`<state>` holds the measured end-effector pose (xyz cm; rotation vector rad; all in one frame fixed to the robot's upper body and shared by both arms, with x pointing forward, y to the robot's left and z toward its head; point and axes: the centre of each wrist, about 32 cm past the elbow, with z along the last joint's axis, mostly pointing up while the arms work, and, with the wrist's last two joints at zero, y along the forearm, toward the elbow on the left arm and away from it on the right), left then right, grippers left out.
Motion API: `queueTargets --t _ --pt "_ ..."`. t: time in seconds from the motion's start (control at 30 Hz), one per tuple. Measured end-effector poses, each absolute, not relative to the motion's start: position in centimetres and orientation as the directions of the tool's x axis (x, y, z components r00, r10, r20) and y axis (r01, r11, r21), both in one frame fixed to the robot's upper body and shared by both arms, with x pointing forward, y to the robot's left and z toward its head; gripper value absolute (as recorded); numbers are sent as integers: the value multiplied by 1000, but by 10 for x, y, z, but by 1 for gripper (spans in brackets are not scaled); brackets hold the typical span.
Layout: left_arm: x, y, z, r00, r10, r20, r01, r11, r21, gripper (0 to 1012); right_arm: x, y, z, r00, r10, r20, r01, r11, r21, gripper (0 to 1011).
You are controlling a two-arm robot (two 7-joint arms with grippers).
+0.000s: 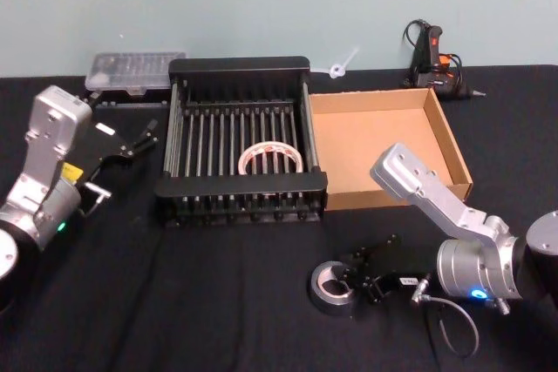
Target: Pick up the white tape and place it into the black box , Pick up the silver tape and place it into the brown box.
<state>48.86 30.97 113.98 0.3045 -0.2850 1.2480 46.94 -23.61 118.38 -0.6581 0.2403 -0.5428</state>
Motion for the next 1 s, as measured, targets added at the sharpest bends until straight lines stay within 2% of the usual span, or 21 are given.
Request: queueTargets --t 0.5,0.7,1.0 --pt "489 310 1140 292 880 374 -955 287 70 1001 469 -238 1184 826 -561 -48 415 664 -622 161" --pt "489 310 1140 292 880 374 -955 287 70 1001 471 -244 1190 794 -606 -42 473 661 -583 161" --pt "489 310 1140 292 880 374 -955 287 70 1002 488 -263 1211 693 -721 0 618 595 -513 161"
